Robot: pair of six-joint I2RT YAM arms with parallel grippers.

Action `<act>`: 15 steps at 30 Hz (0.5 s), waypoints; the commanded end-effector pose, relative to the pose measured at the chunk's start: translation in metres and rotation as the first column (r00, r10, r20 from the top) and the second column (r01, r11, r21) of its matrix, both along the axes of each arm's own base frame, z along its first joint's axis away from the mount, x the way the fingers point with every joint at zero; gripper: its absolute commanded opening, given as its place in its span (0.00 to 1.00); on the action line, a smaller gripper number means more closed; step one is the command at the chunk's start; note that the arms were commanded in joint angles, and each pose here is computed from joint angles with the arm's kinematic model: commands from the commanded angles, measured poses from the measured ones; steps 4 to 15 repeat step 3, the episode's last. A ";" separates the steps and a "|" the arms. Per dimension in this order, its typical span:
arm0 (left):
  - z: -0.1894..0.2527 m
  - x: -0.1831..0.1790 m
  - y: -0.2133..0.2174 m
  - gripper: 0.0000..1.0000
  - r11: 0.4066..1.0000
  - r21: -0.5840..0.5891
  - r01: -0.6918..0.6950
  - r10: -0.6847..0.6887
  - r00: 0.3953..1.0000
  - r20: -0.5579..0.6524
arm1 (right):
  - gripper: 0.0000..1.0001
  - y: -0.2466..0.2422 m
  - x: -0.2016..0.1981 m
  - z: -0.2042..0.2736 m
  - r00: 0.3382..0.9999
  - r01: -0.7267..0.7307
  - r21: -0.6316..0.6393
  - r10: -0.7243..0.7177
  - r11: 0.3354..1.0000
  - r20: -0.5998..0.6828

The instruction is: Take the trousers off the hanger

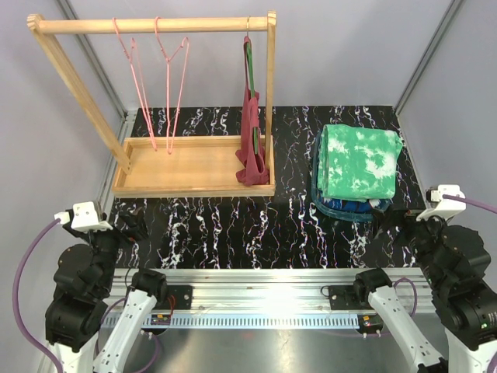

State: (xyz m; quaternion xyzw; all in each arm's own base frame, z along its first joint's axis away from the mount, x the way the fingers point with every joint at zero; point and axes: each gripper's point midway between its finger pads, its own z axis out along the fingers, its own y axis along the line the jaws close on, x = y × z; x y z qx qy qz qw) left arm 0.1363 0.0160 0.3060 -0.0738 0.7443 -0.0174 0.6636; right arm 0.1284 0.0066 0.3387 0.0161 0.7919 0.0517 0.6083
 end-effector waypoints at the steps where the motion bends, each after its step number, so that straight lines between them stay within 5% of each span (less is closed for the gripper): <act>1: 0.004 0.004 -0.002 0.99 1.000 0.003 0.007 -0.007 1.000 0.016 | 0.99 0.008 0.011 0.002 1.000 -0.021 0.015 0.021 1.000 -0.005; 15: 0.005 0.005 -0.001 0.99 1.000 0.006 0.002 -0.002 1.000 0.019 | 1.00 0.008 0.012 0.000 1.000 -0.018 0.015 0.019 1.000 -0.013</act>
